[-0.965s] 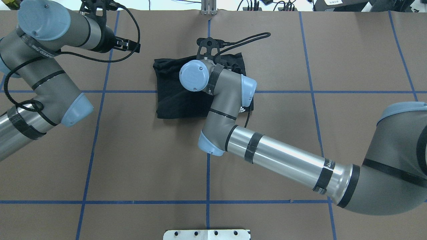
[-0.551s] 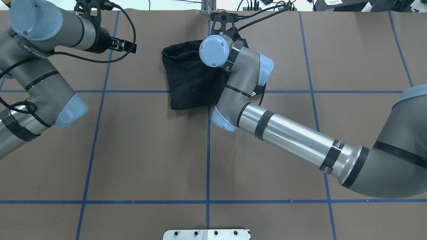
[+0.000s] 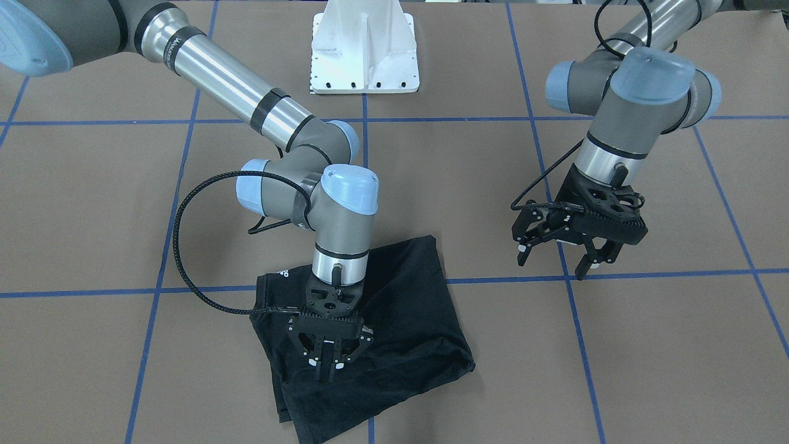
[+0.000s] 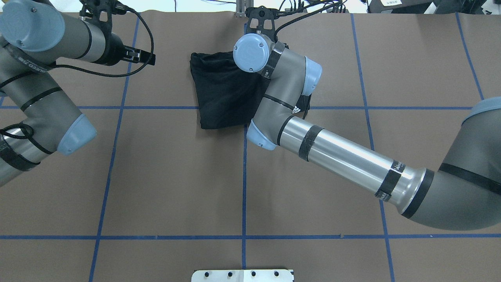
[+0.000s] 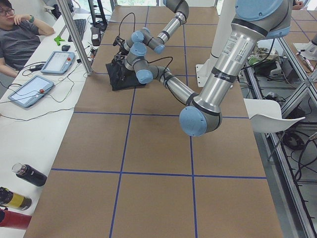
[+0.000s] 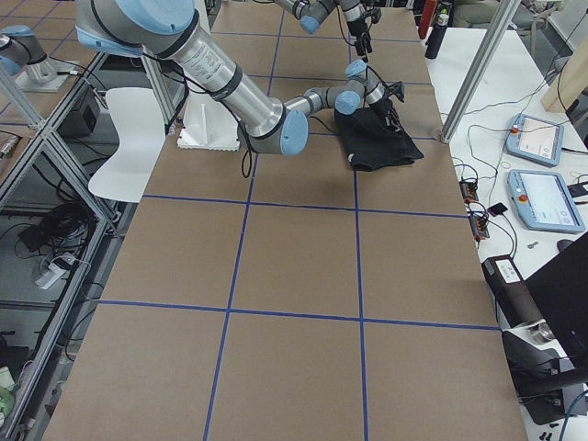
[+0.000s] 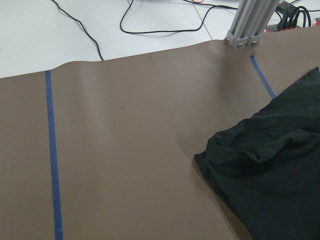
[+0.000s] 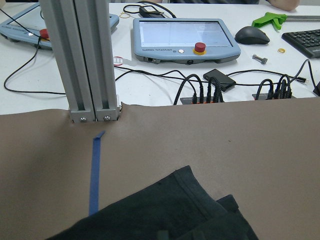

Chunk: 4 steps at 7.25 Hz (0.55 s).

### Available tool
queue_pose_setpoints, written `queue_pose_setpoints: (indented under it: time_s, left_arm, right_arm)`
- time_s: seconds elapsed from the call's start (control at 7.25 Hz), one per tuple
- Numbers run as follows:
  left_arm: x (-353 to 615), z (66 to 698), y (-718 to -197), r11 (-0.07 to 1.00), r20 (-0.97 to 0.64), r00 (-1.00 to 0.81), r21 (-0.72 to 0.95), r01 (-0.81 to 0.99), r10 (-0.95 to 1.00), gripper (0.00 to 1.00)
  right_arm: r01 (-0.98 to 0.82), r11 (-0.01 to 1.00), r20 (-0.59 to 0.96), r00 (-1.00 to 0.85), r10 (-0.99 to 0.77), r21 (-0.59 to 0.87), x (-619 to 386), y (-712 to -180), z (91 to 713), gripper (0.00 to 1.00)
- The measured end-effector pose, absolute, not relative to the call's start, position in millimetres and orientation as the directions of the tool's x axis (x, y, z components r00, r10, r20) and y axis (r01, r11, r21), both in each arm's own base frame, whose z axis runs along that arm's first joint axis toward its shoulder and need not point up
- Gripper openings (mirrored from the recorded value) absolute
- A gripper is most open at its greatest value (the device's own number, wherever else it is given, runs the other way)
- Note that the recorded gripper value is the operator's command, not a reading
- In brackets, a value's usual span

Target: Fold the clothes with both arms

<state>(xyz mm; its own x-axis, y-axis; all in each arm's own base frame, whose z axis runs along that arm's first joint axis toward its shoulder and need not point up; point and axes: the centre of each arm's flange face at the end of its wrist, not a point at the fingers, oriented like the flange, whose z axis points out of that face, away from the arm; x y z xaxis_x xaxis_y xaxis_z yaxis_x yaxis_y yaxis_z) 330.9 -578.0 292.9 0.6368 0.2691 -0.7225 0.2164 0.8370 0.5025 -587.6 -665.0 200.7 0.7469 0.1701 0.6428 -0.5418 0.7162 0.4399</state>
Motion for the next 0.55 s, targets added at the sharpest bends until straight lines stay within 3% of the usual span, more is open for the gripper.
queue_pose_setpoints:
  time_s: [0.55]
  left_arm:
    - [315,284,-570,0.834,-0.671,0.67,0.533,0.139,0.317,1.0]
  right_arm:
    - [-0.411,0.877,0.649,0.743,0.164,0.249,-495,-657,201,1.0]
